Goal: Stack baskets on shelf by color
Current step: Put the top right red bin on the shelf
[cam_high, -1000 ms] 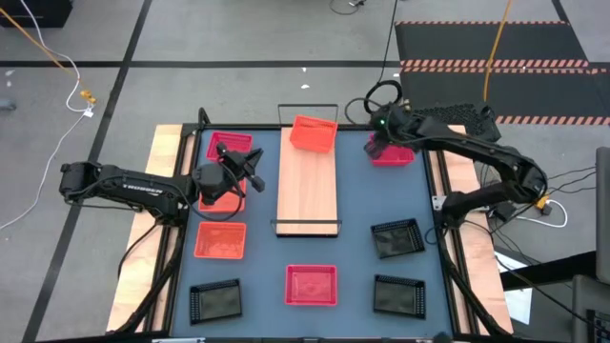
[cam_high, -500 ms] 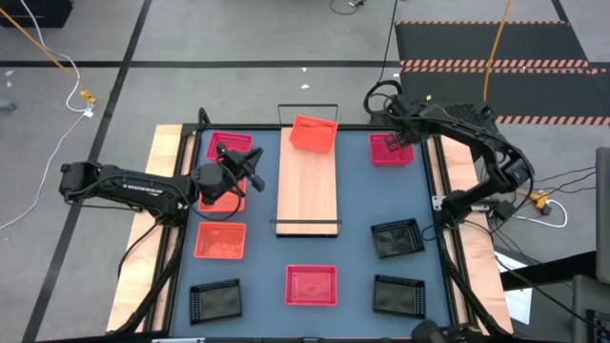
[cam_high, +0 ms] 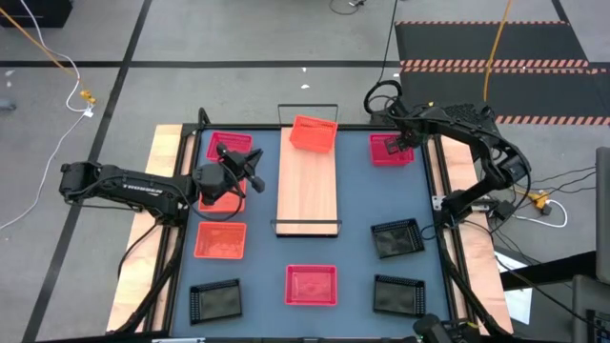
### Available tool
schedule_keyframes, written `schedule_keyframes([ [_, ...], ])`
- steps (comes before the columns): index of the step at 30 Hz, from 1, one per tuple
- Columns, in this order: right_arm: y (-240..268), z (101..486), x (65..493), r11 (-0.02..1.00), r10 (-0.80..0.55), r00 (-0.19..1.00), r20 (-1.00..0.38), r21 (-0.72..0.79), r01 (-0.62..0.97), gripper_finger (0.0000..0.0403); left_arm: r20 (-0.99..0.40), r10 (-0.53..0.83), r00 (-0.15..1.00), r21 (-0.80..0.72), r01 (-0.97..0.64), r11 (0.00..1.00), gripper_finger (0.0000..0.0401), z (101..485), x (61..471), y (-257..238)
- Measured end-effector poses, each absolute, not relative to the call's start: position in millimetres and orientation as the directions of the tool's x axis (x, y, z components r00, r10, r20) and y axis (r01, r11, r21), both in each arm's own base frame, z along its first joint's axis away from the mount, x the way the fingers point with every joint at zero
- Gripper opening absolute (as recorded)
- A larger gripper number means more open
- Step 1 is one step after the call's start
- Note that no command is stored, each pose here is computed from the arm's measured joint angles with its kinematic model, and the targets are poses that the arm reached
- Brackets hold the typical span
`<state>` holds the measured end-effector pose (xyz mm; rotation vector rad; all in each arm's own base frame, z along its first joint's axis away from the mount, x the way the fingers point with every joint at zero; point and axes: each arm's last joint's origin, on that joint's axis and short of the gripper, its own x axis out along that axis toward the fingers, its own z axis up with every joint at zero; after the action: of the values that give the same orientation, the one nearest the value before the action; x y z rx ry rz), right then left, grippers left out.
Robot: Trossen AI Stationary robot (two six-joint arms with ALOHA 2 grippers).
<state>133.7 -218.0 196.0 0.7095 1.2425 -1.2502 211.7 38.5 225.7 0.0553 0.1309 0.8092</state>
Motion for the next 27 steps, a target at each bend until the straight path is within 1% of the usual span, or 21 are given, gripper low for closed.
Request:
schedule_keyframes([
  [7, -218.2, 196.1, 133.7, 0.232, -0.302, -0.140, -0.943, -0.216, 0.948, 0.0086, -0.095, 0.724, 0.683, 0.084, -0.720, 0.689, 0.0037, 225.8, 211.7, 38.5],
  [12, -216.0, 190.9, 132.8, 0.197, -0.303, -0.151, -0.941, -0.217, 0.956, 0.0085, -0.095, 0.725, 0.682, 0.083, -0.720, 0.689, 0.0037, 225.8, 211.7, 38.6],
  [15, -213.1, 186.8, 134.3, 0.199, -0.328, -0.182, -0.927, -0.257, 0.946, 0.0089, -0.095, 0.725, 0.682, 0.082, -0.720, 0.689, 0.0037, 225.8, 211.7, 38.6],
  [18, -213.2, 183.9, 136.2, 0.164, -0.373, -0.203, -0.905, -0.280, 0.946, 0.0091, -0.098, 0.725, 0.682, 0.084, -0.720, 0.689, 0.0037, 225.5, 211.6, 38.5],
  [20, -214.0, 183.6, 136.4, 0.148, -0.380, -0.197, -0.904, -0.270, 0.951, 0.0090, -0.100, 0.725, 0.682, 0.085, -0.720, 0.689, 0.0037, 225.2, 211.6, 38.5],
  [23, -212.8, 182.6, 137.0, 0.179, -0.351, -0.158, -0.923, -0.231, 0.956, 0.0090, -0.100, 0.725, 0.682, 0.086, -0.720, 0.689, 0.0037, 225.2, 211.6, 38.5],
  [25, -211.6, 183.4, 138.4, 0.222, -0.326, -0.100, -0.940, -0.180, 0.958, 0.0091, -0.100, 0.725, 0.681, 0.086, -0.720, 0.689, 0.0037, 225.2, 211.6, 38.6],
  [27, -210.6, 187.2, 141.5, 0.256, -0.317, -0.015, -0.948, -0.101, 0.961, 0.0090, -0.100, 0.725, 0.682, 0.086, -0.720, 0.689, 0.0037, 225.2, 211.6, 38.5],
])
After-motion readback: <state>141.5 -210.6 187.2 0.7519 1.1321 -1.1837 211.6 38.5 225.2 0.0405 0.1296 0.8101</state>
